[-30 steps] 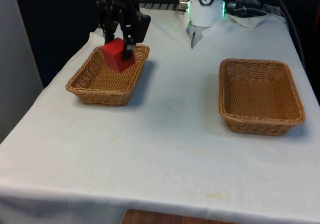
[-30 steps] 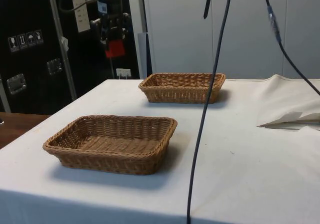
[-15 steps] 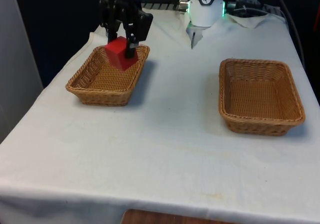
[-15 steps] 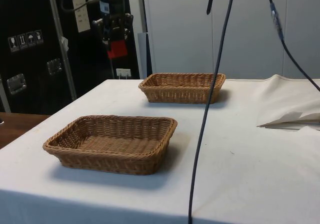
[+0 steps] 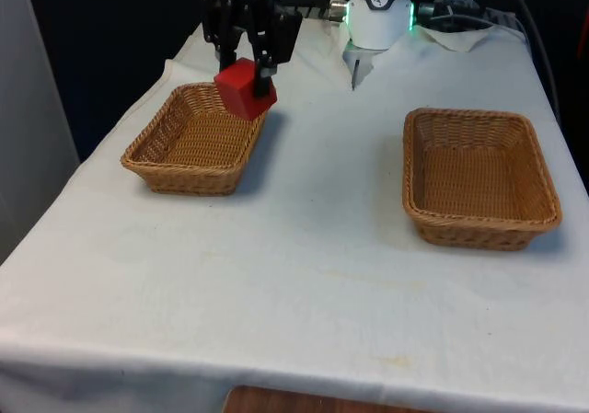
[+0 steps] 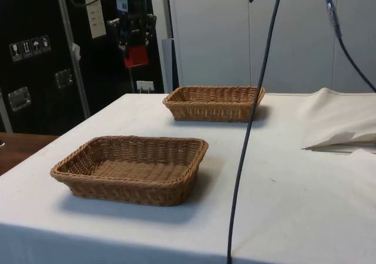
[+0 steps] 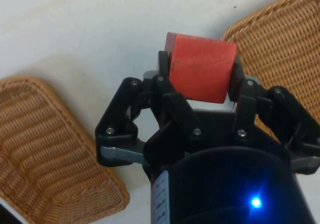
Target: Pick up the red cube and place it into the right basket.
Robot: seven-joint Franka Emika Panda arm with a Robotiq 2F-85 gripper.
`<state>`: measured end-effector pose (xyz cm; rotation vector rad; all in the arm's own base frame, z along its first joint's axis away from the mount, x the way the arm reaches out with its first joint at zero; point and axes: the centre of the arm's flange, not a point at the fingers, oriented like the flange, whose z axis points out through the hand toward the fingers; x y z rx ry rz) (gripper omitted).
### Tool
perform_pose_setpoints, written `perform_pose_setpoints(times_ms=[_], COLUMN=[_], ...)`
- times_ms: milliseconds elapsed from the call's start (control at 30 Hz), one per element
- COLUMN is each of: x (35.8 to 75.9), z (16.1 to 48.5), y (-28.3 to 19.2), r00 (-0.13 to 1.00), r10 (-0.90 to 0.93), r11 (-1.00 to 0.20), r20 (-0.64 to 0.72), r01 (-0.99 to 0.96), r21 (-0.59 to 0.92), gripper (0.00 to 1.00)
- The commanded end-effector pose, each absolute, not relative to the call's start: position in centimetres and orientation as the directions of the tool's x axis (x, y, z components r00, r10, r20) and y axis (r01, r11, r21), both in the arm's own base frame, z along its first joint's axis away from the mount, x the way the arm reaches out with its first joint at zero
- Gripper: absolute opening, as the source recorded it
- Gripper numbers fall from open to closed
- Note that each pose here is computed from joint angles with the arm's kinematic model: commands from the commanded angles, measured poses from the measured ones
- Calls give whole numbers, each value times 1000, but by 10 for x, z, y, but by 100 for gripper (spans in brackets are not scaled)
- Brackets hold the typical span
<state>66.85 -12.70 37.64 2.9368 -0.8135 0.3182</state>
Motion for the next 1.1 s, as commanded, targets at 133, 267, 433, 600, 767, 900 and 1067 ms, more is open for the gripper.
perform_pose_setpoints(times_ms=[133, 267, 433, 600, 767, 900, 1067], x=[654, 650, 647, 643, 639, 638, 638], z=[382, 385, 396, 406, 418, 421, 425], y=[-121, -117, -115, -115, -115, -116, -117], r00=[838, 841, 847, 851, 861, 866, 878], r10=[-503, -502, -490, -479, -454, -439, -408], r11=[-857, -859, -867, -874, -886, -894, -909], r20=[209, 202, 207, 214, 231, 240, 251], r01=[-515, -511, -498, -486, -462, -448, -417], r21=[4, -6, -15, -20, -19, -18, -19], gripper=[4, 4, 4, 4, 4, 4, 4])
